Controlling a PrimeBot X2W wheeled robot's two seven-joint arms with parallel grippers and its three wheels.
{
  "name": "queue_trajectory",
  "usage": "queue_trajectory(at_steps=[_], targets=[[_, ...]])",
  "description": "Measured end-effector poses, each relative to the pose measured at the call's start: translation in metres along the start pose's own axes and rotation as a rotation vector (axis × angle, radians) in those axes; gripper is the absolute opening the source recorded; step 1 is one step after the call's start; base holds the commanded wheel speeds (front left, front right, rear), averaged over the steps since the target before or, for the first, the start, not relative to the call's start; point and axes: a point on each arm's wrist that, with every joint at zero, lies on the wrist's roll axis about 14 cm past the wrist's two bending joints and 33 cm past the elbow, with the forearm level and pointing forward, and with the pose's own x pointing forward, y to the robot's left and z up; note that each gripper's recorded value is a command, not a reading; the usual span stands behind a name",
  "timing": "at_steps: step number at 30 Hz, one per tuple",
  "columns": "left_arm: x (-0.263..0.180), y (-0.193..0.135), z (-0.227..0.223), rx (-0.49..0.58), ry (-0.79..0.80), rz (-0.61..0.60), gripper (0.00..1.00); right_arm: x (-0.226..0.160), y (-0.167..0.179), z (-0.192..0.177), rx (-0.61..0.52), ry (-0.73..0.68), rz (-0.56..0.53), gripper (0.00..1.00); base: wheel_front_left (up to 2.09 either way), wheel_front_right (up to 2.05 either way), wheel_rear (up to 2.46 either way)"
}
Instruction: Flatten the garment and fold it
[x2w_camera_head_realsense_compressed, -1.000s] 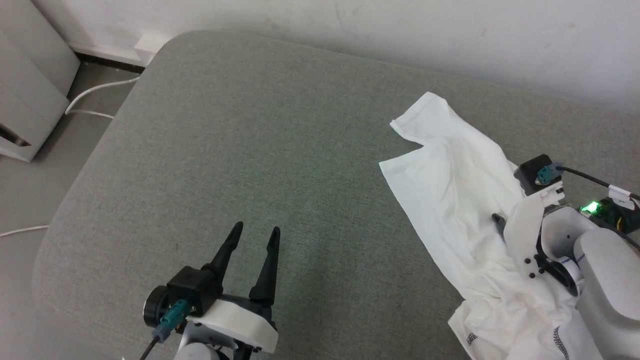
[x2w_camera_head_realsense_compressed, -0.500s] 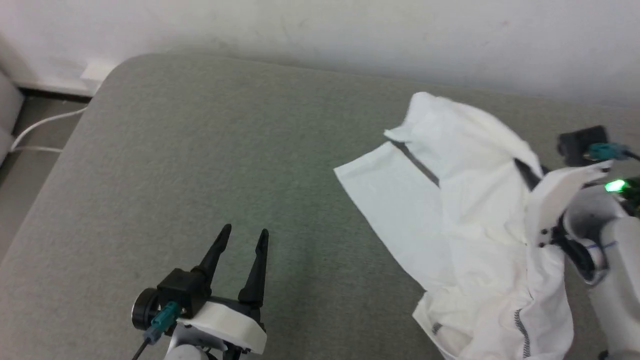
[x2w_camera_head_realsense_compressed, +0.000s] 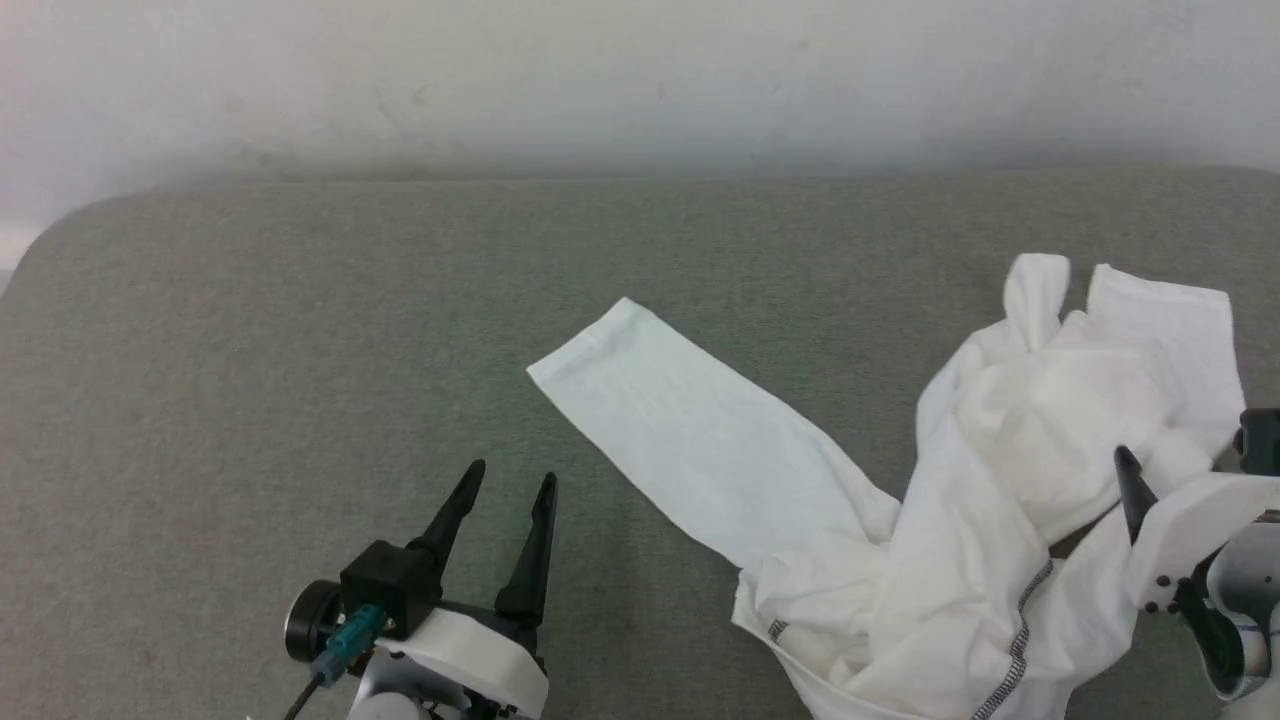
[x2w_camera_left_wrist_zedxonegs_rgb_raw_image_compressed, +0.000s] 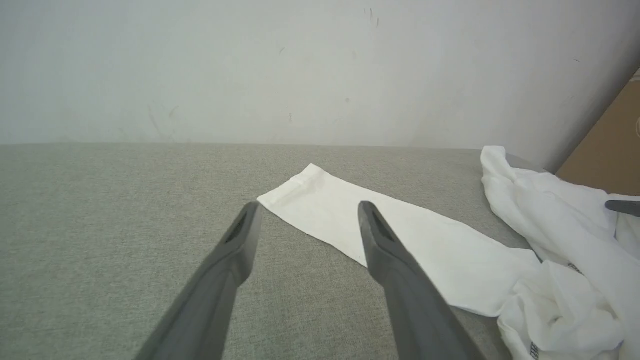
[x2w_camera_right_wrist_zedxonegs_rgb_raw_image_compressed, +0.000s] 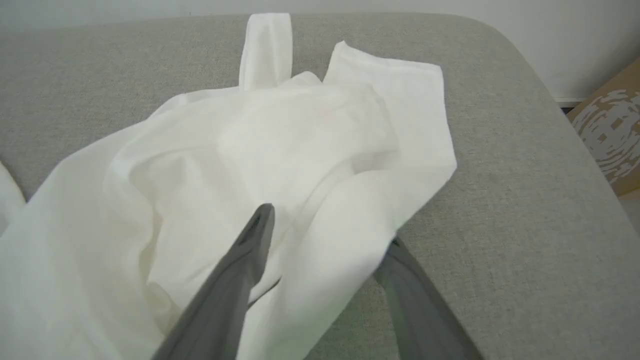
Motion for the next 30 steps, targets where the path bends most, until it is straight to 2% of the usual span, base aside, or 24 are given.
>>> queue_trajectory(at_steps=[7,13,18,22,25,28,29,30], targets=[[0.007,-0.032,-0.026,-0.041,0.100,-0.108,1.00,-0.025,0.009,0.051,0.012,-0.294,0.008,1.00,0.00,0.00,0.00],[0.013,-0.071,-0.060,-0.109,0.340,-0.224,1.00,-0.061,0.005,0.081,0.017,-0.490,-0.022,1.00,0.00,0.00,0.00],[0.022,-0.095,-0.077,-0.101,0.485,-0.302,1.00,-0.074,0.005,0.075,0.013,-0.505,-0.035,1.00,0.00,0.00,0.00],[0.033,-0.088,-0.094,-0.054,0.574,-0.261,1.00,-0.075,0.001,0.065,-0.003,-0.483,-0.057,1.00,0.00,0.00,0.00],[0.042,-0.084,-0.103,-0.005,0.614,-0.243,1.00,-0.073,0.000,0.060,-0.003,-0.470,-0.062,1.00,0.00,0.00,0.00],[0.044,-0.085,-0.116,0.085,0.685,-0.276,1.00,-0.071,-0.002,0.056,-0.002,-0.458,-0.069,1.00,0.00,0.00,0.00],[0.046,-0.086,-0.118,0.098,0.706,-0.286,0.90,-0.070,-0.003,0.054,-0.002,-0.453,-0.071,1.00,0.00,0.00,0.00],[0.046,-0.087,-0.122,0.107,0.729,-0.298,0.24,-0.069,-0.003,0.053,-0.002,-0.449,-0.071,1.00,0.00,0.00,0.00]])
